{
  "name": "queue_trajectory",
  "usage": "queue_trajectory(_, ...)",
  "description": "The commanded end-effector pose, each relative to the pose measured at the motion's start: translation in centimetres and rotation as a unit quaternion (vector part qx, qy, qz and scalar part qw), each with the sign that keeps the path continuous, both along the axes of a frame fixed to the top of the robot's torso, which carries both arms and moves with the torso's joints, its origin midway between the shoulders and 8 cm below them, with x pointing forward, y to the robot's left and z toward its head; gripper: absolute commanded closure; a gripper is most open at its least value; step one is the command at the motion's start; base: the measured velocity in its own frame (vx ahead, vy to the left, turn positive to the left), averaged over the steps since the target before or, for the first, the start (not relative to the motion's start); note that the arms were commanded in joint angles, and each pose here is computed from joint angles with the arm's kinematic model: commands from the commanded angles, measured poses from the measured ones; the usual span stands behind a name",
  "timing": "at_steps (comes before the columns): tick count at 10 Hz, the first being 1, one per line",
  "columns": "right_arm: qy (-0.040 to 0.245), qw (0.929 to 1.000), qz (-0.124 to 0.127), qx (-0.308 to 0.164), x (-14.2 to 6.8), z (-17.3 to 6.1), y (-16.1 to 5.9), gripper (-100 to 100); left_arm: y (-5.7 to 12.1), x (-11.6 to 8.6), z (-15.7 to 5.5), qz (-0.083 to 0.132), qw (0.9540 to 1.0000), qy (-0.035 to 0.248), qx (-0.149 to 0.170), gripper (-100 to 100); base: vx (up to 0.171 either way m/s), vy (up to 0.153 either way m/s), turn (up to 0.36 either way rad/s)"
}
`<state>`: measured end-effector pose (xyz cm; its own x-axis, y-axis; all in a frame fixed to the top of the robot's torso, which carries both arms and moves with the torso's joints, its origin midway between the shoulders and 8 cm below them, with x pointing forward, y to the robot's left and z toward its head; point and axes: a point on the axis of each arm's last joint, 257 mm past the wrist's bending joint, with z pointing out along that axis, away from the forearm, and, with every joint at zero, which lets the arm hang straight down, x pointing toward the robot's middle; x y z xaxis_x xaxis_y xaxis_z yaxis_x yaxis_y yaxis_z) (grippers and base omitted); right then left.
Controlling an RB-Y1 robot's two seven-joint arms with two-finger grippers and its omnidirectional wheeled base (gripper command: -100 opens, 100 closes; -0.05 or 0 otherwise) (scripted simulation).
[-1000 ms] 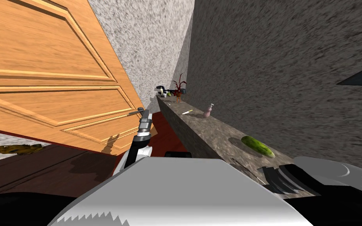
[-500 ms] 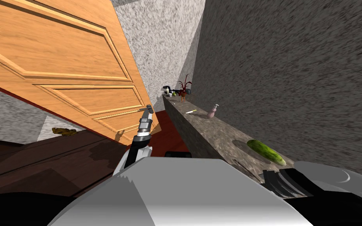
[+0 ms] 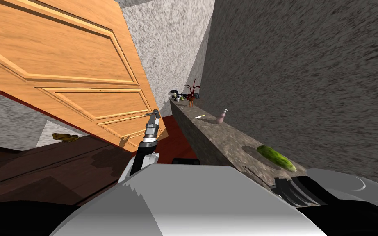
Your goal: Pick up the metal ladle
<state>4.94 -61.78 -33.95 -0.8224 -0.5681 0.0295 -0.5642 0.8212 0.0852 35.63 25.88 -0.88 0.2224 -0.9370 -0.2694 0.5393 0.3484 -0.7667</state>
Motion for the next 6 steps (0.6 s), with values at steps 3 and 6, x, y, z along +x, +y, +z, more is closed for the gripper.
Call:
queue_trajectory(3,-0.001,0.9994,0.034,-0.001,1.3,1.5,-0.1,100,0.0,0.0,0.0,0.000,1.0000,0.000,0.000,0,0.101,0.006,-0.277)
queue_trajectory(6,0.001,0.9992,0.040,-0.001,1.3,1.8,-0.1,0,0.0,0.0,0.0,0.000,1.0000,0.000,0.000,0,0.062,0.011,-0.096)
